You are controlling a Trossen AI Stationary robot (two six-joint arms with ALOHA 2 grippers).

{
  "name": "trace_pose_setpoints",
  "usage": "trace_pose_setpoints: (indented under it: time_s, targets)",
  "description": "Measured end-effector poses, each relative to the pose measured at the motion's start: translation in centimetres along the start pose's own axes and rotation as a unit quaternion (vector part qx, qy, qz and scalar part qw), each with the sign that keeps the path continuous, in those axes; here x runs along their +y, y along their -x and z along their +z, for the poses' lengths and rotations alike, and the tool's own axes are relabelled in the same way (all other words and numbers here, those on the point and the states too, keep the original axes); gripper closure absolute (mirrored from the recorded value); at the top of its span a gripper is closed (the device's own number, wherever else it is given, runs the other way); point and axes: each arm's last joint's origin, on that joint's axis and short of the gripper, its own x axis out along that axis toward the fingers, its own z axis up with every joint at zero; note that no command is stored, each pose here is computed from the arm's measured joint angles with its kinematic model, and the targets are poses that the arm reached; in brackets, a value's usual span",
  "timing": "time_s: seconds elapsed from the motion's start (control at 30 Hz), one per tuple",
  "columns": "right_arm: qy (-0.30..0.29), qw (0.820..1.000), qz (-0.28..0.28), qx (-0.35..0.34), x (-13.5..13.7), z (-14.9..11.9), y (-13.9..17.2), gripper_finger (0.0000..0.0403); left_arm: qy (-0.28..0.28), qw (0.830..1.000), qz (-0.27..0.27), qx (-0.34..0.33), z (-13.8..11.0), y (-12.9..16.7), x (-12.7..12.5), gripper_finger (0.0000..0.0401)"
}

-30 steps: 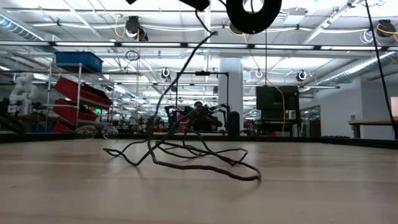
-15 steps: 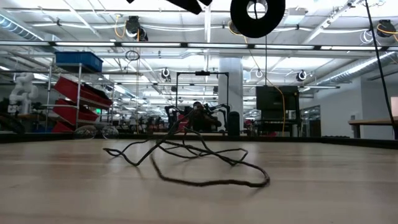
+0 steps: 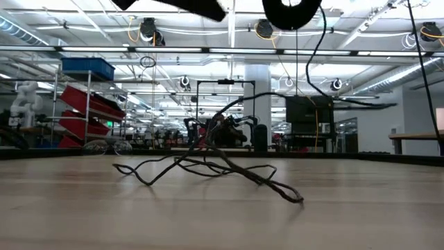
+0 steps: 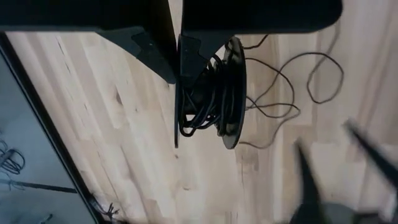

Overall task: Coil cords
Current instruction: Coil the black wire onto the spool

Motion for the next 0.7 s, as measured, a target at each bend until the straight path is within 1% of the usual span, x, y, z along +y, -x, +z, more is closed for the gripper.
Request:
trace_pose_setpoints:
  time_s: [0.13,0.27,0.4,0.6,0.7]
  targets:
    - [-0.007,1.000,0.016,-0.017,-0.4,0.1,1.5,0.0403,-0.022,0.999,-0.027,-0.039,-1.9,-1.6,-2.3,0.0191]
    - [-0.013,0.999,0.029,-0.031,-0.7,0.2,2.8,0.0403,-0.089,0.994,-0.032,-0.056,-3.3,-3.4,-3.3,0.0191]
    - [-0.010,0.998,0.043,-0.041,-0.6,0.0,3.9,0.0403,-0.158,0.987,-0.010,-0.040,-4.3,-4.5,-2.9,0.0191]
    - [-0.006,0.997,0.056,-0.049,-0.5,-0.2,4.8,0.0403,-0.208,0.977,-0.047,0.000,-4.3,-5.2,-2.5,0.0191]
    - [-0.005,0.997,0.056,-0.048,-0.5,-0.2,4.9,0.0403,-0.214,0.976,-0.045,0.002,-4.1,-5.6,-2.3,0.0193]
